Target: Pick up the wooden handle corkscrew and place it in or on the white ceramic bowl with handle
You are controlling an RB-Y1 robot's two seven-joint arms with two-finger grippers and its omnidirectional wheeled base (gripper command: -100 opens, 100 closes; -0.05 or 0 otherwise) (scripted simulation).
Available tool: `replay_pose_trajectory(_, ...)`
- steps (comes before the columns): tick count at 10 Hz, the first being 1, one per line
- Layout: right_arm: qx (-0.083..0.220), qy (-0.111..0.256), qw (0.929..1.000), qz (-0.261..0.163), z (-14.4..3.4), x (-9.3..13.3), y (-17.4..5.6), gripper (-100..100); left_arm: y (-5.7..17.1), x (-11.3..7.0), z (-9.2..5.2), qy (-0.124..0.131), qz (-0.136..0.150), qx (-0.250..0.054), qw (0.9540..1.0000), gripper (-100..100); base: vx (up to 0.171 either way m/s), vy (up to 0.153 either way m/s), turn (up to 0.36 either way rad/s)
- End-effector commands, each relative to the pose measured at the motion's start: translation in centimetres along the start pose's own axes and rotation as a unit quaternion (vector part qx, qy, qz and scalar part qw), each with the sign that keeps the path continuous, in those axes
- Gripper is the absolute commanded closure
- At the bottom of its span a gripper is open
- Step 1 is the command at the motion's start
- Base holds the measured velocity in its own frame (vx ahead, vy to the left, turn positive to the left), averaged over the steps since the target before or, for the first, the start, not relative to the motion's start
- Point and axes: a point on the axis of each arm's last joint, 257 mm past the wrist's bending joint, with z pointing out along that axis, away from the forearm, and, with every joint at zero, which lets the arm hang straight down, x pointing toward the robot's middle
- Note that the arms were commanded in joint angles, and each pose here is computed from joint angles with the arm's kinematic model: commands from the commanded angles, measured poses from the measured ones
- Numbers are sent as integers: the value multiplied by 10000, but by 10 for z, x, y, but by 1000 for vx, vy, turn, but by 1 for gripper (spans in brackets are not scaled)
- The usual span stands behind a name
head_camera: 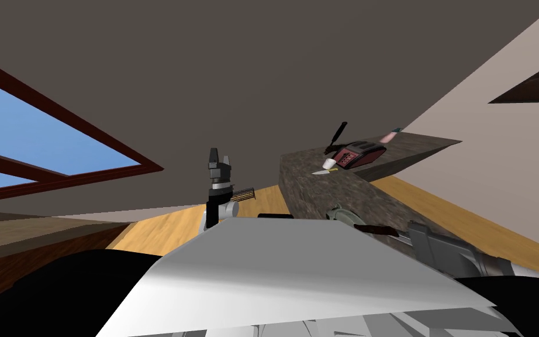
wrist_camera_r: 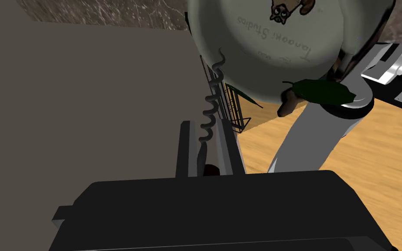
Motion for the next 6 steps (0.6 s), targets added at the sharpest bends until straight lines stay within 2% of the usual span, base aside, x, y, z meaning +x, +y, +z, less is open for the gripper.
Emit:
replay_pose_trajectory(1, 142, -147, 9998, 37, 1, -6, -11, 100, 0, 0, 0, 0, 0, 0, 10000, 0, 27, -51, 24)
replay_pose_trajectory(2, 79, -83, 9999, 17, 0, -4, -7, 100, 0, 0, 0, 0, 0, 0, 10000, 0, 13, -26, 14)
replay_pose_trajectory(3, 104, -101, 9999, 27, 1, -5, -8, -100, 0, 0, 0, 0, 0, 0, 10000, 0, 0, 0, 0)
replay_pose_trajectory(6, 103, -99, 9999, 26, 1, -5, -8, -100, 0, 0, 0, 0, -1, 0, 10000, 0, 0, 0, 0)
